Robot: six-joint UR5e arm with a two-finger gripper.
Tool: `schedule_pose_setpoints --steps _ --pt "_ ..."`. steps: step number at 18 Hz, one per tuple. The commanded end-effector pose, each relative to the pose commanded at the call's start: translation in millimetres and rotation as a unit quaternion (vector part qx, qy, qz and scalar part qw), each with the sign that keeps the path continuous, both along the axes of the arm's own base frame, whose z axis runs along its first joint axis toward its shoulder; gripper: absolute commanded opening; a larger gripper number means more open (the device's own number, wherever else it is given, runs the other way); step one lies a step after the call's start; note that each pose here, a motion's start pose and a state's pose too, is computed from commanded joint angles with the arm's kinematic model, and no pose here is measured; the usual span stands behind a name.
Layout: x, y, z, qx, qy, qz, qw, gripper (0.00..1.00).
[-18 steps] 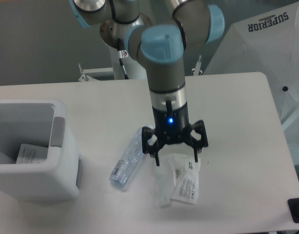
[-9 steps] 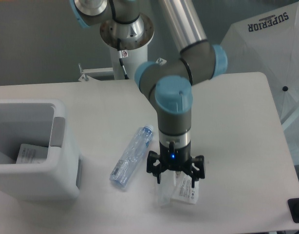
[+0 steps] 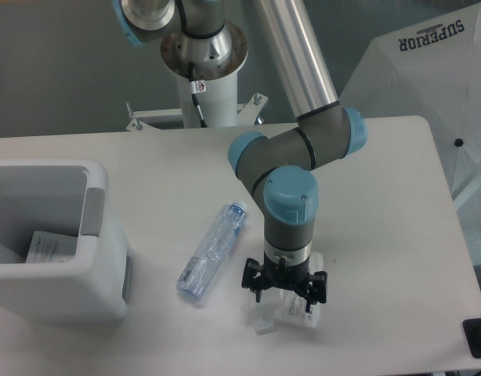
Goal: Place the trash in the trash can
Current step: 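Lower the gripper onto the wrapper and close on it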
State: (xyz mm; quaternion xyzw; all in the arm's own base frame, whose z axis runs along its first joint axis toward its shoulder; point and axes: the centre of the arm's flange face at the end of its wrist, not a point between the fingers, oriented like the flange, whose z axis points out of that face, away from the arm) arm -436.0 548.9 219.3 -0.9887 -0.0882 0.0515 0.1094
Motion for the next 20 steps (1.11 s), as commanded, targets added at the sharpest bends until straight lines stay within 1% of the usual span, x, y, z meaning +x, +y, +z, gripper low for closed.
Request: schedule_pose_setpoints --steps 3,6,10,11,15,17,20 --pt "9.9 -4.7 -15.7 -0.014 -0.009 -0.018 0.9997 1.0" --pt "15.2 -5.3 -24.3 -0.019 -0.014 -0.019 0.9995 1.0" --pt "15.2 -5.2 -26.4 -0.02 -0.015 -0.019 0.9995 1.0" --pt "15.1 -5.2 -28.4 -0.021 -0.016 -0.019 0.9995 0.97" --pt "15.9 -6.1 -29.7 -0.03 -0.01 -0.017 0.9994 0.78" --pt "17.6 -4.9 -29.7 -0.03 -0.01 -0.018 0.9994 0.66" --pt "18.8 -4.6 -26.1 -0.028 -0.008 -0.018 0.9994 0.51"
